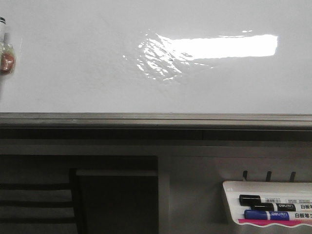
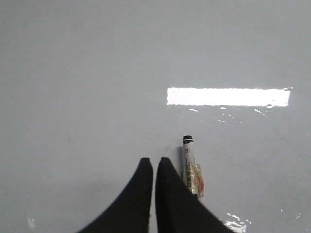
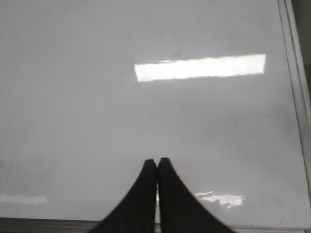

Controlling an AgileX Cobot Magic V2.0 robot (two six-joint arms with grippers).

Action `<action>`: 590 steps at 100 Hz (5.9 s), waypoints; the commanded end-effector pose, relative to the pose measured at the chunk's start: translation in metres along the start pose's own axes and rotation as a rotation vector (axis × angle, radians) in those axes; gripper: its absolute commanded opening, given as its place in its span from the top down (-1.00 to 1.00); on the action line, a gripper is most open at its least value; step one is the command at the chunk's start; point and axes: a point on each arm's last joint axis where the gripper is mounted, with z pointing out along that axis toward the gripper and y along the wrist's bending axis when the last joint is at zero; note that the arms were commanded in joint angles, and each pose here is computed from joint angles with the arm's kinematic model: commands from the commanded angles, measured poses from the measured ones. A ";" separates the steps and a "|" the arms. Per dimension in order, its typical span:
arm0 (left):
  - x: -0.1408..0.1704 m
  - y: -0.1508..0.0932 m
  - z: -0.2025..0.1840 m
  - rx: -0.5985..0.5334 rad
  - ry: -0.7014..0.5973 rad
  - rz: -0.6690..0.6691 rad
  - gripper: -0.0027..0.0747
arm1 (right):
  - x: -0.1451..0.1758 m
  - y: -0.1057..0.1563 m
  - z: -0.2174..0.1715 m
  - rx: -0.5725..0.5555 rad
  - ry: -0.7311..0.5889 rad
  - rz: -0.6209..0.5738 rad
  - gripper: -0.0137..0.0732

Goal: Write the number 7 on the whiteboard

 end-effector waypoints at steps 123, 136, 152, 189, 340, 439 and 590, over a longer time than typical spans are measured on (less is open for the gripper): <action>-0.043 -0.003 0.034 -0.014 0.099 0.043 -0.06 | -0.064 -0.002 0.046 0.065 0.207 -0.070 -0.20; -0.040 -0.002 0.034 -0.015 0.115 0.043 -0.26 | -0.064 -0.002 0.046 0.065 0.207 -0.070 -0.28; -0.040 -0.002 0.034 -0.015 0.115 0.043 -0.25 | -0.064 -0.002 0.046 0.065 0.208 -0.070 -0.28; -0.039 -0.003 0.037 -0.011 0.118 0.025 -0.25 | -0.064 -0.002 0.046 0.064 0.208 -0.068 -0.28; 0.080 -0.050 0.211 0.188 0.521 0.096 0.21 | -0.053 -0.002 0.048 0.061 0.245 -0.061 -0.28; 0.020 -0.069 0.191 0.366 0.904 0.454 0.98 | -0.075 0.017 0.064 -0.137 0.626 -0.091 -0.13; -0.012 -0.210 0.127 1.368 0.699 0.691 0.98 | -0.071 0.165 0.122 -1.287 0.526 -0.484 0.06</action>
